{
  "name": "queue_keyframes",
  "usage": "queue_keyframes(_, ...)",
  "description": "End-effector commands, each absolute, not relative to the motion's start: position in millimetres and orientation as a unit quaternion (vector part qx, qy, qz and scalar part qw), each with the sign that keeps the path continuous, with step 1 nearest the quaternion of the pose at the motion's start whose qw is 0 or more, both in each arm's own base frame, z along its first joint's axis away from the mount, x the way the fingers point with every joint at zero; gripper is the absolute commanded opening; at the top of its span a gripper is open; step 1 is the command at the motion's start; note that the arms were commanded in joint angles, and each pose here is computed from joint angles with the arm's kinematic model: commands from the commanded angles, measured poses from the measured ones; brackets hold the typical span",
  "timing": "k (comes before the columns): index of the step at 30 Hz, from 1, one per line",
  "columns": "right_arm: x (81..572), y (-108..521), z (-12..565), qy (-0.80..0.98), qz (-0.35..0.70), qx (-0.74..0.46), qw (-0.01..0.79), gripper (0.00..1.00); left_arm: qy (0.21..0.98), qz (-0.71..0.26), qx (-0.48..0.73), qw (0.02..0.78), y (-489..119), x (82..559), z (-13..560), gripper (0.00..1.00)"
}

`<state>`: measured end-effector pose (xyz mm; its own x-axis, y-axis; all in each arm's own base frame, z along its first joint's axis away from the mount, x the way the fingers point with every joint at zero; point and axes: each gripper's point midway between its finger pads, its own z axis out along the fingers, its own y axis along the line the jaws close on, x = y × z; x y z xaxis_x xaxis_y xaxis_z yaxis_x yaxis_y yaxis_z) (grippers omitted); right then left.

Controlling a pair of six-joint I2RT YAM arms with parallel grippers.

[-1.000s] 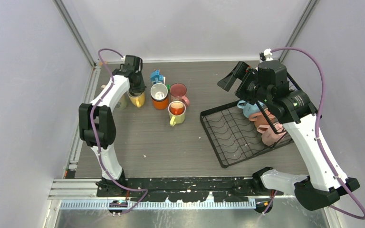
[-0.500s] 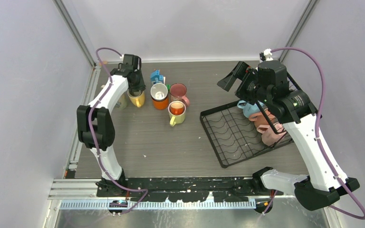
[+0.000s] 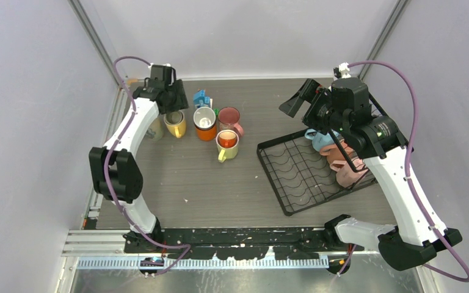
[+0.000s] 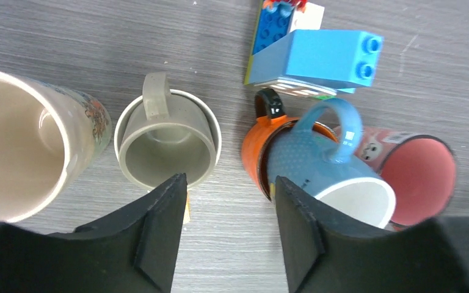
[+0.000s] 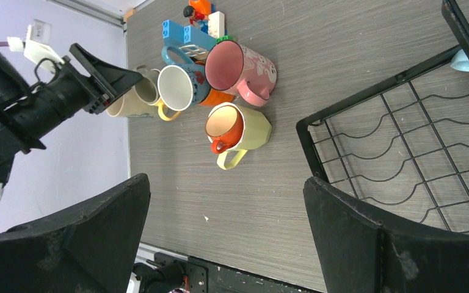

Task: Unload the cups from the dish rack
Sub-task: Unload the cup from the dish rack.

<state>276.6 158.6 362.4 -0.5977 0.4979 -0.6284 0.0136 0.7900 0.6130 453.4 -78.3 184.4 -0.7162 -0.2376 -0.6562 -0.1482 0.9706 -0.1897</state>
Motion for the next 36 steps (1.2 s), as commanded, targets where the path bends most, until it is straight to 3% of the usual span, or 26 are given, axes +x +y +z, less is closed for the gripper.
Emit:
queue_keyframes(1,275,158,375,0.836,0.295,0.141,0.44,1.0,0.895,-0.103,-0.095,0.423,-83,448,247,0.63)
queue_keyframes(3,275,158,376,0.835,0.295,0.141,0.441,1.0,0.889,-0.115,-0.094,0.434,-86,443,259,0.77)
queue_keyframes(5,275,158,377,0.835,0.296,0.14,0.442,1.0,0.882,-0.136,-0.087,0.443,-92,437,271,0.97)
queue_keyframes(6,275,158,377,0.835,0.296,0.14,0.443,1.0,0.879,-0.145,-0.084,0.447,-95,433,278,0.99)
queue_keyframes(22,260,132,369,0.848,0.24,0.147,0.449,1.0,0.826,-0.26,0.012,0.501,-160,355,341,1.0)
queue_keyframes(36,228,86,358,0.853,0.165,0.193,0.456,1.0,0.785,-0.358,0.163,0.478,-293,285,316,1.0)
